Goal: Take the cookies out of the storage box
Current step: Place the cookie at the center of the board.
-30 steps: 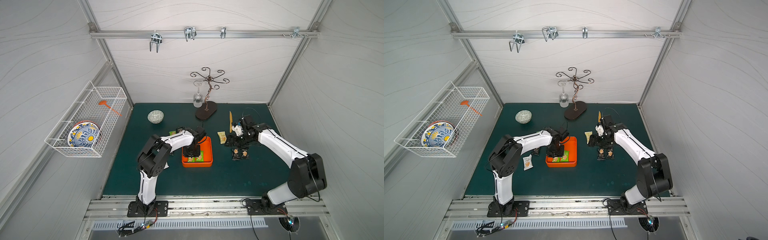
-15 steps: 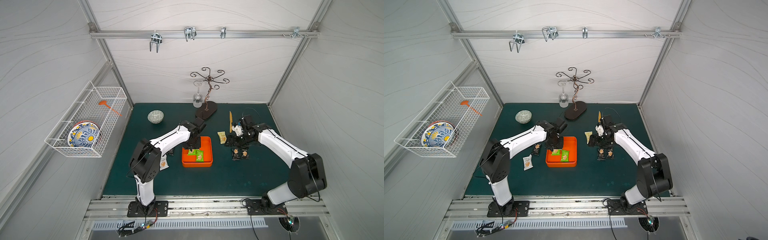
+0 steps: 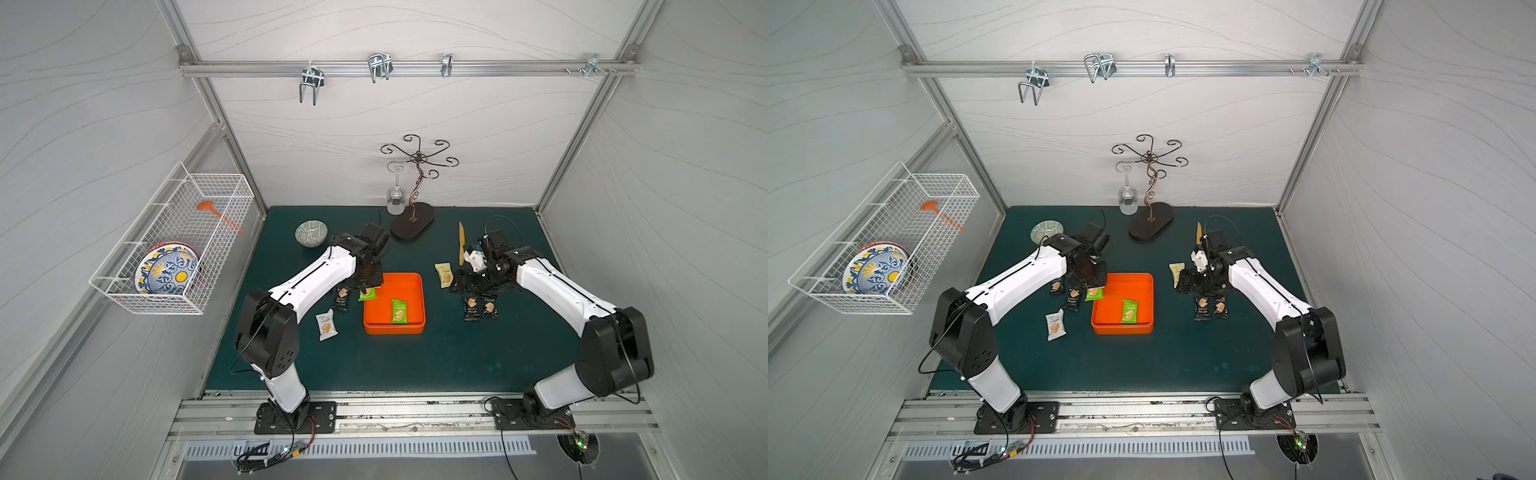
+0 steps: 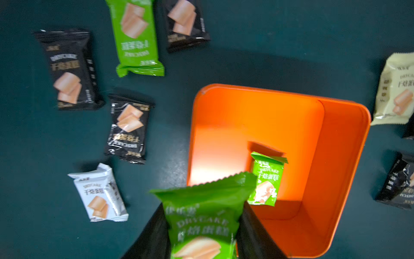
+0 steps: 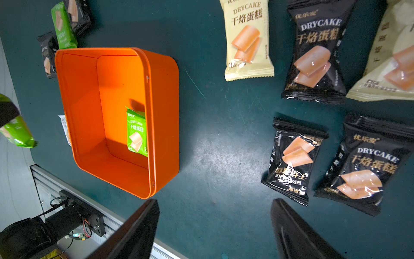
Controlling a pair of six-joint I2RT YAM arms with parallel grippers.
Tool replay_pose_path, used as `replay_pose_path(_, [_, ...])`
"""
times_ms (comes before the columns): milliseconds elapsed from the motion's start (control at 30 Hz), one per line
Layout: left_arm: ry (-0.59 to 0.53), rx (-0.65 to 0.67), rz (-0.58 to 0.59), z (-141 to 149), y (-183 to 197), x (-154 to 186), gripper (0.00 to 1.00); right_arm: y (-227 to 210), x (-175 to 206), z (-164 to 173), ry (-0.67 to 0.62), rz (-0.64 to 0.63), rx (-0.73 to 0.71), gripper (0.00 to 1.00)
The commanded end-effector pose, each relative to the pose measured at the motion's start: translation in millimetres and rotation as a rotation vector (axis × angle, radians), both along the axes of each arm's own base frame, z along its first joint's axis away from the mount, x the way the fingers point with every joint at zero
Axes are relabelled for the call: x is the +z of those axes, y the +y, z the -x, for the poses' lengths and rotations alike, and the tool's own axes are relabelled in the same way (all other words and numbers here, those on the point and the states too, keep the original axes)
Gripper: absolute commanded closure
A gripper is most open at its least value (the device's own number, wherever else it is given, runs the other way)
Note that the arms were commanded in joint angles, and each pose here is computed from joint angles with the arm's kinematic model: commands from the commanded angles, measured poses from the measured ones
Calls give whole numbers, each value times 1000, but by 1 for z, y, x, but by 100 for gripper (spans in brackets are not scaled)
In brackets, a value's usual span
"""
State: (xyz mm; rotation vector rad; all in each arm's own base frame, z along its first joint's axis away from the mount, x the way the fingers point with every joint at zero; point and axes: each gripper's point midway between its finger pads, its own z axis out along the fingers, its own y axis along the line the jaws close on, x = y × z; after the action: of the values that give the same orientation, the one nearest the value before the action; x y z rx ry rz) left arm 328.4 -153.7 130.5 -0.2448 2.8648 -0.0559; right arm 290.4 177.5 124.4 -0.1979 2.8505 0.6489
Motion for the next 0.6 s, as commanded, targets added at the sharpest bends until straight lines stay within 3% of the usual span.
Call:
replay_pose_path(0, [-24, 44, -31, 0, 31, 8, 58, -1, 10, 1, -12, -6, -6, 16])
replay_pose_path(567, [60, 383, -129, 13, 159, -58, 58, -1, 9, 2, -7, -2, -2, 16])
